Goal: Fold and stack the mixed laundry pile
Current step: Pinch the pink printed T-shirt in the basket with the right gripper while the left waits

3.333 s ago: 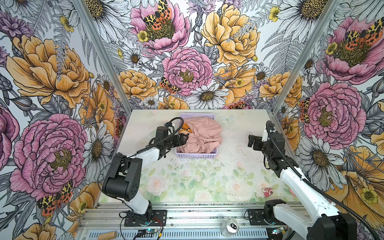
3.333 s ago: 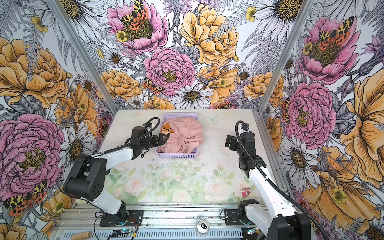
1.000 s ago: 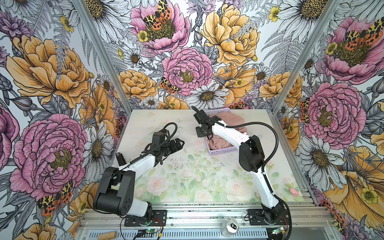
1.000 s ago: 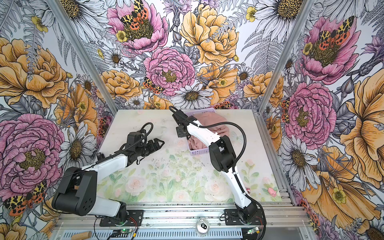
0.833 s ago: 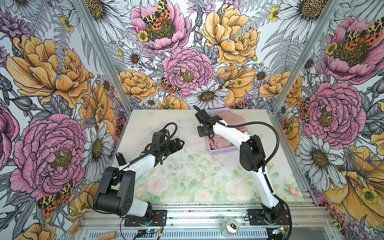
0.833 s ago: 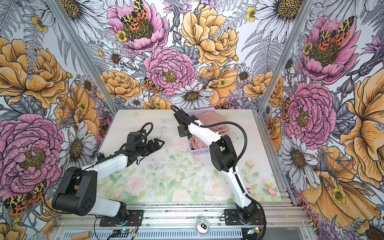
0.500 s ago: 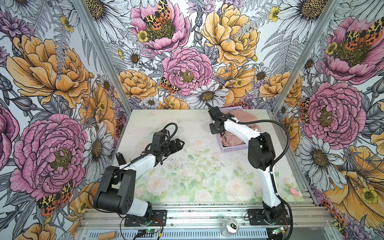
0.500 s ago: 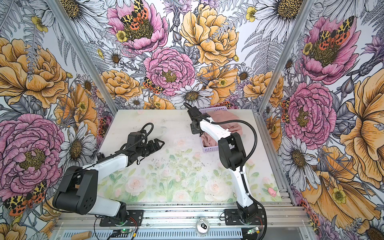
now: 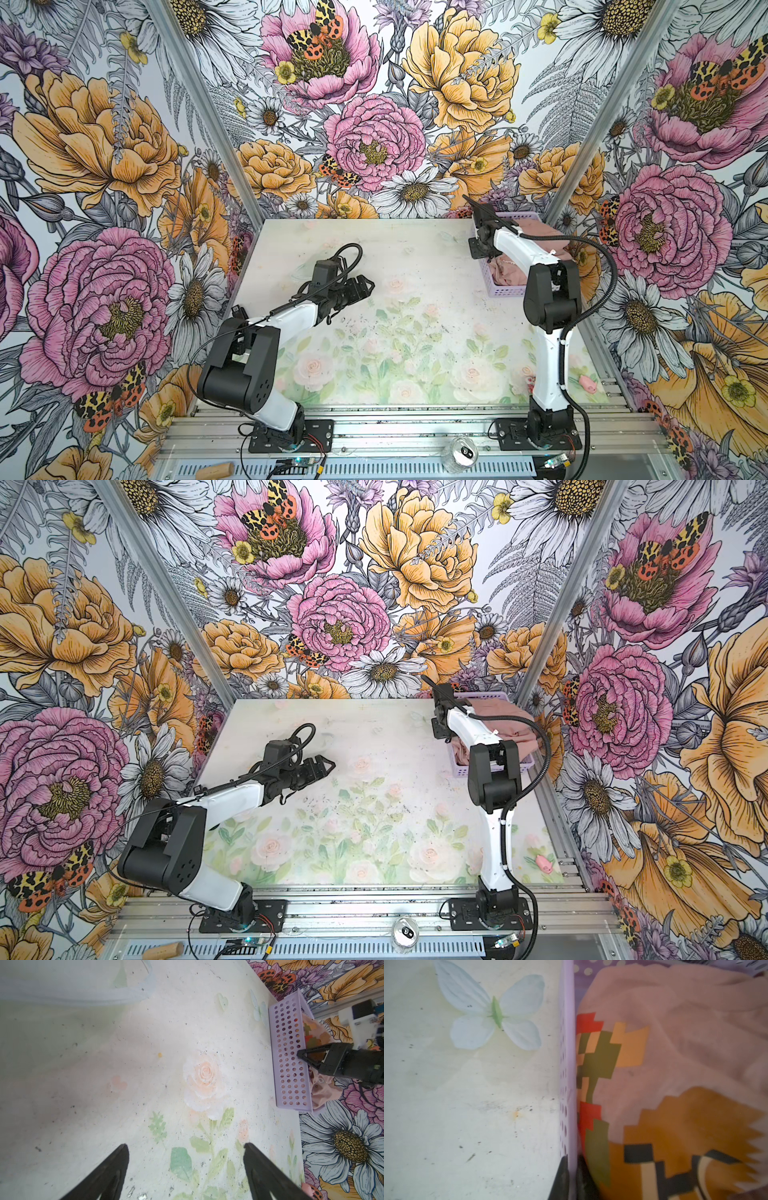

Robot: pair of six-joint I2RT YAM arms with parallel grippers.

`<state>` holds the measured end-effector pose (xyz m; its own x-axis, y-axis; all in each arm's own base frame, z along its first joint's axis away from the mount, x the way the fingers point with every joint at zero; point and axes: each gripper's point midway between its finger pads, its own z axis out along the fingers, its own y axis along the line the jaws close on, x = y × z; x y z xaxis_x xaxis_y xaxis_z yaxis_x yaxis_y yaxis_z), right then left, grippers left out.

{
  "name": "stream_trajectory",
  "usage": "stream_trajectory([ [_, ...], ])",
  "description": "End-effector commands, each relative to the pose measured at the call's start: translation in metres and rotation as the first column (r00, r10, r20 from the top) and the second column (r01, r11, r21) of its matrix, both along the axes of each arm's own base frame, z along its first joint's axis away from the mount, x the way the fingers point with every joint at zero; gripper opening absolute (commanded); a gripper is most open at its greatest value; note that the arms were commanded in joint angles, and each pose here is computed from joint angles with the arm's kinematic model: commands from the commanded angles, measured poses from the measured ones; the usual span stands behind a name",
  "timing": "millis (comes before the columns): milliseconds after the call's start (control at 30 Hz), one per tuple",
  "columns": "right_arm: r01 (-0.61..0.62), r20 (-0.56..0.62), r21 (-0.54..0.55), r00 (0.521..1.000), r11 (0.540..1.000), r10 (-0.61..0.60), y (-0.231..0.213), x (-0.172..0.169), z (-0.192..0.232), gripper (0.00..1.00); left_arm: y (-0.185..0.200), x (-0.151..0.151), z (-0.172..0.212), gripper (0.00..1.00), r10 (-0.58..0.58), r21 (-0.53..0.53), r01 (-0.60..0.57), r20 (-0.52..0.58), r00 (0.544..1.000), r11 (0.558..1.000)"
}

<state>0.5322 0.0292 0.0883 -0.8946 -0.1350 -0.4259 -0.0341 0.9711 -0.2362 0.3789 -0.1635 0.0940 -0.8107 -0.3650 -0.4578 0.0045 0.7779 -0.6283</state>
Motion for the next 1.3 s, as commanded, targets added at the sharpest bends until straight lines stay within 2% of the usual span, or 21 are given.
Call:
stream_trajectory([
  [0,-0.002,-0.001,-0.048,1.0,0.999,0.002,-0.019,0.008,0.006,0.0,-0.003,0.009,0.007,0.88,-0.015,0.028,0.014,0.03,0.999,0.999],
  [133,-0.005,-0.002,-0.069,1.0,0.998,0.005,-0.032,0.014,0.005,0.0,-0.005,0.01,0.007,0.88,-0.019,0.028,0.019,0.028,0.999,0.999],
  [367,-0.041,0.008,-0.066,0.999,0.997,0.042,-0.027,0.021,0.011,0.0,-0.005,0.008,0.003,0.88,-0.018,0.032,0.017,0.019,1.0,0.999],
  [433,-0.044,0.02,-0.053,0.999,0.998,0.045,-0.024,0.021,0.023,0.22,-0.005,0.008,0.003,0.88,-0.017,0.033,0.017,0.019,1.0,0.999],
  [500,-0.041,0.052,-0.028,0.998,0.999,0.042,-0.02,0.02,0.044,0.38,-0.004,0.008,0.003,0.88,-0.017,0.036,0.016,0.018,1.0,0.999],
  [667,-0.033,0.159,0.02,0.987,0.999,0.029,-0.02,0.015,0.111,0.57,-0.004,0.007,0.003,0.88,-0.019,0.04,0.018,0.017,1.0,0.999],
  [833,0.068,0.21,0.034,0.975,0.997,-0.074,-0.058,0.013,0.136,0.82,-0.008,0.005,0.003,0.88,-0.026,0.049,0.025,0.021,0.999,0.998],
  [1067,0.199,0.159,0.084,0.965,0.976,-0.21,-0.116,0.013,0.106,0.94,-0.015,-0.001,0.001,0.88,-0.042,0.061,0.041,0.023,0.999,0.997],
  [1200,0.226,0.106,0.107,0.966,0.968,-0.237,-0.134,0.02,0.074,0.95,-0.018,-0.003,-0.004,0.89,-0.047,0.059,0.046,0.011,0.999,0.997],
  [1267,0.237,0.076,0.14,0.966,0.961,-0.249,-0.14,0.024,0.056,0.9,-0.019,-0.003,-0.005,0.89,-0.049,0.058,0.049,0.011,0.999,0.997],
])
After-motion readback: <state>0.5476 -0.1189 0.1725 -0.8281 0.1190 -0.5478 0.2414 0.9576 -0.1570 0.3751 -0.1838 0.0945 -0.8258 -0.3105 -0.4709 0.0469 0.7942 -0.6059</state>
